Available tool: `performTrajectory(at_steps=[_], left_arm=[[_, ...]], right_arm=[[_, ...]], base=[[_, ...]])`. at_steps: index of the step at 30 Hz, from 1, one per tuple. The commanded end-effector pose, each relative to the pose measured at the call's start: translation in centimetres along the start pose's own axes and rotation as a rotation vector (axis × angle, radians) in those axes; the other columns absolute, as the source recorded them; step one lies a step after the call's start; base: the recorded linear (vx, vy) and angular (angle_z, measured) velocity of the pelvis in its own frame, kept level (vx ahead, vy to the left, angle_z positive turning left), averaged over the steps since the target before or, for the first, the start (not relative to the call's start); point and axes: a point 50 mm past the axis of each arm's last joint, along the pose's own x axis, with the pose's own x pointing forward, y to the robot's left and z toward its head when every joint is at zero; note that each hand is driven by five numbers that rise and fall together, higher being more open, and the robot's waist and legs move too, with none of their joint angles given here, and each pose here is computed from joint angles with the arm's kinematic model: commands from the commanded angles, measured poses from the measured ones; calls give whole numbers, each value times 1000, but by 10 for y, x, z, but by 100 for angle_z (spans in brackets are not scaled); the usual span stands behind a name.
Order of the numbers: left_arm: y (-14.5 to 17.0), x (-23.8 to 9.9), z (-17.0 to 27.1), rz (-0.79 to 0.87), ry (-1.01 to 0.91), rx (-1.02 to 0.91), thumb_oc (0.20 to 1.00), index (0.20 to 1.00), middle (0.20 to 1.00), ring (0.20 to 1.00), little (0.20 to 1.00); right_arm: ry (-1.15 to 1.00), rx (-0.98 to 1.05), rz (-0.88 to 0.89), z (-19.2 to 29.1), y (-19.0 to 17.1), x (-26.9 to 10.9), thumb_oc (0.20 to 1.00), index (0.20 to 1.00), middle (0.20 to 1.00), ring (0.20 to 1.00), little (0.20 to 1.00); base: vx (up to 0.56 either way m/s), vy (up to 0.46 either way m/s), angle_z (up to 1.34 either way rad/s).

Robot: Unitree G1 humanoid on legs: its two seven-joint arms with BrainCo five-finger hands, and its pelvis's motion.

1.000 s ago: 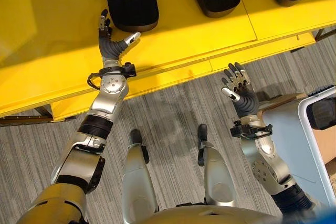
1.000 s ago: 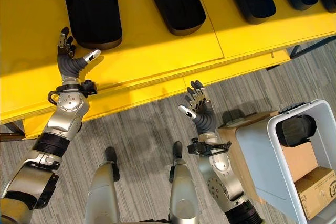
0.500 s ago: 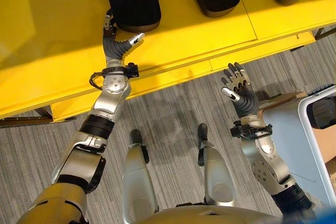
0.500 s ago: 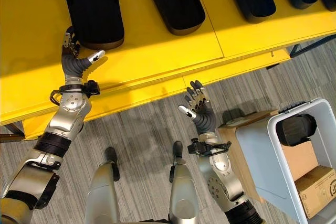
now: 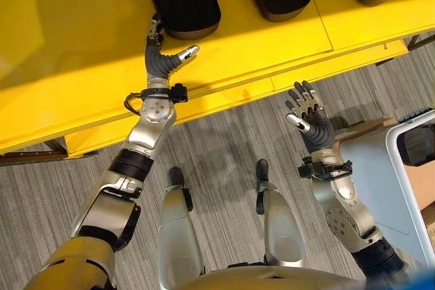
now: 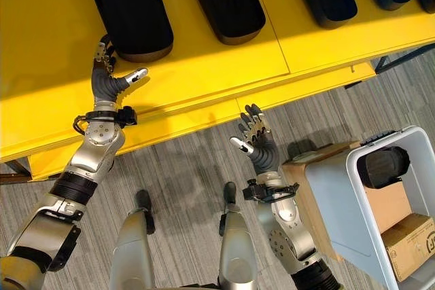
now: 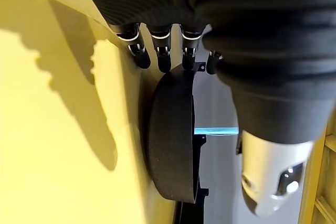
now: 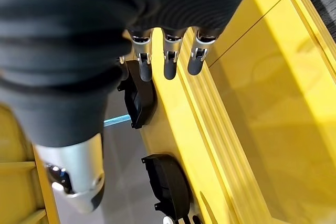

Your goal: Move parts from the plastic box to the shelf.

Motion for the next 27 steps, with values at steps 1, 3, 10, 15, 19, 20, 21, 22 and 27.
performTrajectory(at_steps=[1, 3, 10, 15, 19, 20, 21, 22, 27], left_arm=[[-22, -7, 7, -106, -42, -19, 1000, 1000, 1000, 1000, 1000], [-21, -8, 5, -102, -35, -20, 1000, 1000, 1000, 1000, 1000], [-6, -17, -9, -49, 21, -47, 1000, 1000, 1000, 1000, 1000], [24, -38, -27, 25, 80, -39, 1000, 1000, 1000, 1000, 1000], [46, -57, -34, 67, 106, -19, 1000, 1000, 1000, 1000, 1000], [52, -63, -36, 76, 114, -11, 1000, 1000, 1000, 1000, 1000], [55, -66, -38, 83, 121, -9, 1000, 1000, 1000, 1000, 1000], [59, -70, -37, 85, 114, 0, 1000, 1000, 1000, 1000, 1000], [69, -80, -29, 84, 76, 35, 1000, 1000, 1000, 1000, 1000]], right_arm=[[-99, -33, 21, 23, -7, 1, 1000, 1000, 1000, 1000, 1000], [-99, -32, 25, 23, -6, 1, 1000, 1000, 1000, 1000, 1000], [-97, -28, 24, 22, -6, 1, 1000, 1000, 1000, 1000, 1000], [-102, -32, 13, 24, -8, -1, 1000, 1000, 1000, 1000, 1000], [-118, -43, 8, 28, -10, -1, 1000, 1000, 1000, 1000, 1000], [-123, -48, 4, 29, -11, -2, 1000, 1000, 1000, 1000, 1000], [-123, -48, 3, 29, -12, -2, 1000, 1000, 1000, 1000, 1000], [-129, -51, 0, 30, -12, -2, 1000, 1000, 1000, 1000, 1000], [-147, -53, 3, 33, -12, -1, 1000, 1000, 1000, 1000, 1000]], base=[[0, 0, 0], [0, 0, 0], [0, 0, 0], [2, -4, -1], [1, -1, -1], [0, 0, 0], [0, 0, 0], [0, 0, 0], [0, 0, 0]])
